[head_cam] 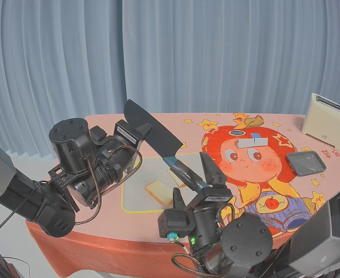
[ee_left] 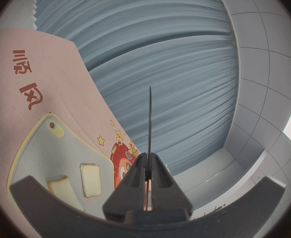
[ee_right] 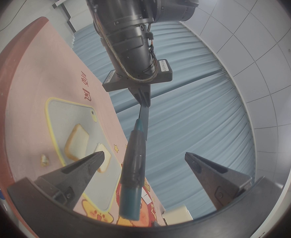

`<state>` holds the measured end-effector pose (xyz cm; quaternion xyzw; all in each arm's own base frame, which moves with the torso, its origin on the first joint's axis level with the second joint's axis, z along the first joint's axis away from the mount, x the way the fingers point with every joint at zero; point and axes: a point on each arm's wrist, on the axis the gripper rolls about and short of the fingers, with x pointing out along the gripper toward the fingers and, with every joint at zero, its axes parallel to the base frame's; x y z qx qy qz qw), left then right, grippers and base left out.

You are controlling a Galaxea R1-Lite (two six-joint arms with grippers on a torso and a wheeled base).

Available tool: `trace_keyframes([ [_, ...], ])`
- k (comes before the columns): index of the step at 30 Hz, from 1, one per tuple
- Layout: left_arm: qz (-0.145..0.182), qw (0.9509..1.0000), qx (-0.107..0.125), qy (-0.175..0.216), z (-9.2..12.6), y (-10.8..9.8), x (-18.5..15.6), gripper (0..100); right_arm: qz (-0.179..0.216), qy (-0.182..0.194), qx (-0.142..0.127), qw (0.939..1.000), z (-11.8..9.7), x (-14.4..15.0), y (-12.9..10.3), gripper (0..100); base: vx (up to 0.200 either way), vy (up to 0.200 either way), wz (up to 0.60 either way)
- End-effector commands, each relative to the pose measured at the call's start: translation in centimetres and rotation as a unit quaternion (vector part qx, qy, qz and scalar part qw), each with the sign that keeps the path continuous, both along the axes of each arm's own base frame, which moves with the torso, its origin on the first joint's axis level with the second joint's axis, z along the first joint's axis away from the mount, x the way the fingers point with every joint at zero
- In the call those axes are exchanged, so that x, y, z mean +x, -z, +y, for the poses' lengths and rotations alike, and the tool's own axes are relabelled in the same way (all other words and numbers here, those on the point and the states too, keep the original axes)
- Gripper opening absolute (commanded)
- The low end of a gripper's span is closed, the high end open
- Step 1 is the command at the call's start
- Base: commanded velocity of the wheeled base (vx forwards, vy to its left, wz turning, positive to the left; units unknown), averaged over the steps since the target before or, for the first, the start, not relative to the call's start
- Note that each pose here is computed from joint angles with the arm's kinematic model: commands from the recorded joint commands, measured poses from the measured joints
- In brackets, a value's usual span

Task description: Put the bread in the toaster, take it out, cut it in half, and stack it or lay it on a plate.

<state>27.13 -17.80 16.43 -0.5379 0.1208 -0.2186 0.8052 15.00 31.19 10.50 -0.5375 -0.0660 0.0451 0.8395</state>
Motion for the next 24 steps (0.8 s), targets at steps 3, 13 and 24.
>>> trace_keyframes([
  [3,0.000,1.0000,0.000,0.002,-0.07,0.02,-0.06,0,-0.006,0.003,-0.002,1.0000,0.36,0.95,0.02,100,0.000,0.000,0.00],
  [13,0.002,1.0000,0.000,0.005,-0.07,0.09,-0.16,0,-0.005,0.008,-0.005,0.9999,0.14,1.26,0.15,0,0.000,0.000,0.00],
  [24,0.007,0.9999,-0.004,0.008,-0.05,0.15,-0.30,0,-0.003,0.008,-0.006,0.9999,0.36,1.25,0.50,0,0.000,0.000,0.00],
])
